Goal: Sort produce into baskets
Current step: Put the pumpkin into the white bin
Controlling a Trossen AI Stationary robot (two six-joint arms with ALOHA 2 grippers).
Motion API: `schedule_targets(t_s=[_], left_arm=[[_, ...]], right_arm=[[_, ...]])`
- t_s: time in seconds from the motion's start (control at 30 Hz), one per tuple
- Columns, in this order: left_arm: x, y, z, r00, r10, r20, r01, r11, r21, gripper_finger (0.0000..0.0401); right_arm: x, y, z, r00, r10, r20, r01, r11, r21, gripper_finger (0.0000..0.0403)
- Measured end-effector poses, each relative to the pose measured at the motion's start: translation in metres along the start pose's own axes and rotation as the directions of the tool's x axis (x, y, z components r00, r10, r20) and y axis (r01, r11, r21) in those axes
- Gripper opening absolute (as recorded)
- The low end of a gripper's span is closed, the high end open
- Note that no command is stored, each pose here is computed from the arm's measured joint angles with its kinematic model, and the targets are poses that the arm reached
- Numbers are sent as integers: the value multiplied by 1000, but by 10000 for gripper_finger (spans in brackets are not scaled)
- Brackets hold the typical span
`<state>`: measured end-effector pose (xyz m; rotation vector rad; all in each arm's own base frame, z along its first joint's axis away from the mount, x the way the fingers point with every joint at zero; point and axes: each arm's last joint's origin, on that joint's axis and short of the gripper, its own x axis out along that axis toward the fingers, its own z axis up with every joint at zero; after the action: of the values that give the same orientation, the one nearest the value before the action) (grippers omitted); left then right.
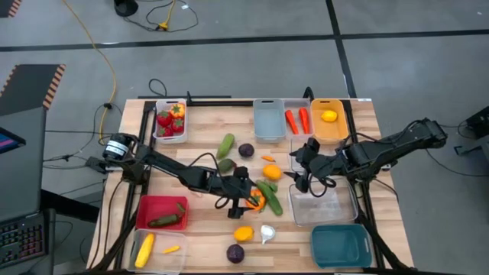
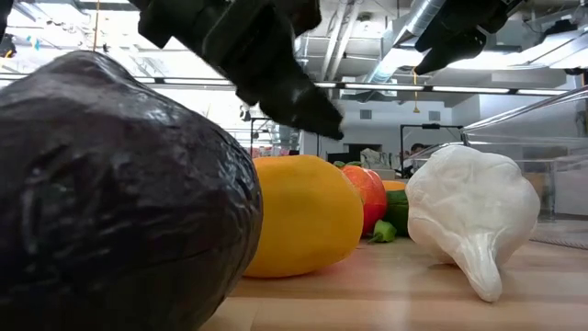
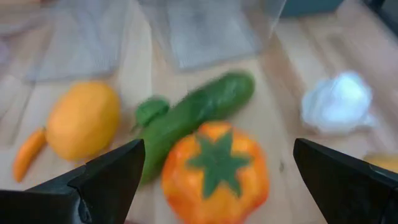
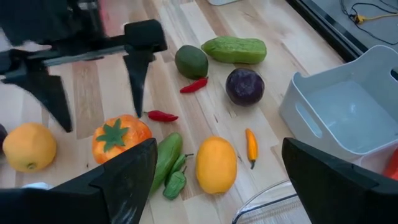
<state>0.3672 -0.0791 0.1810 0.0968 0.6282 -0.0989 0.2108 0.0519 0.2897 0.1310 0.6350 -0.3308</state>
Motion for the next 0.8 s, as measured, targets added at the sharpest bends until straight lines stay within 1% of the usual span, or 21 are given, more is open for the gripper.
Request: schedule_targets(t_s=[0.1,0.4,0.6,0.7,0.8], left_arm=[[6,0,0,1000,9,11,-9,1000,-2,397],[34,-4,-22,996,-15,-89,16,1000,11,397],[48,-5,-22,996,5,-85,-4,1000,12,397],[49,-4,-21,996,9,-91,-8,1000,12,395],[49,-4,-21,996,18,-92,-16,1000,18,383]], right_arm=[[0,0,1,1000,3,6,-3,1000,4,372],[0,1,0,1000,7,4,-7,1000,2,372],[0,1,0,1000,7,3,-7,1000,1,372],[0,1,0,1000,7,3,-7,1000,1,372],[0,1,0,1000,7,3,-7,1000,1,372]])
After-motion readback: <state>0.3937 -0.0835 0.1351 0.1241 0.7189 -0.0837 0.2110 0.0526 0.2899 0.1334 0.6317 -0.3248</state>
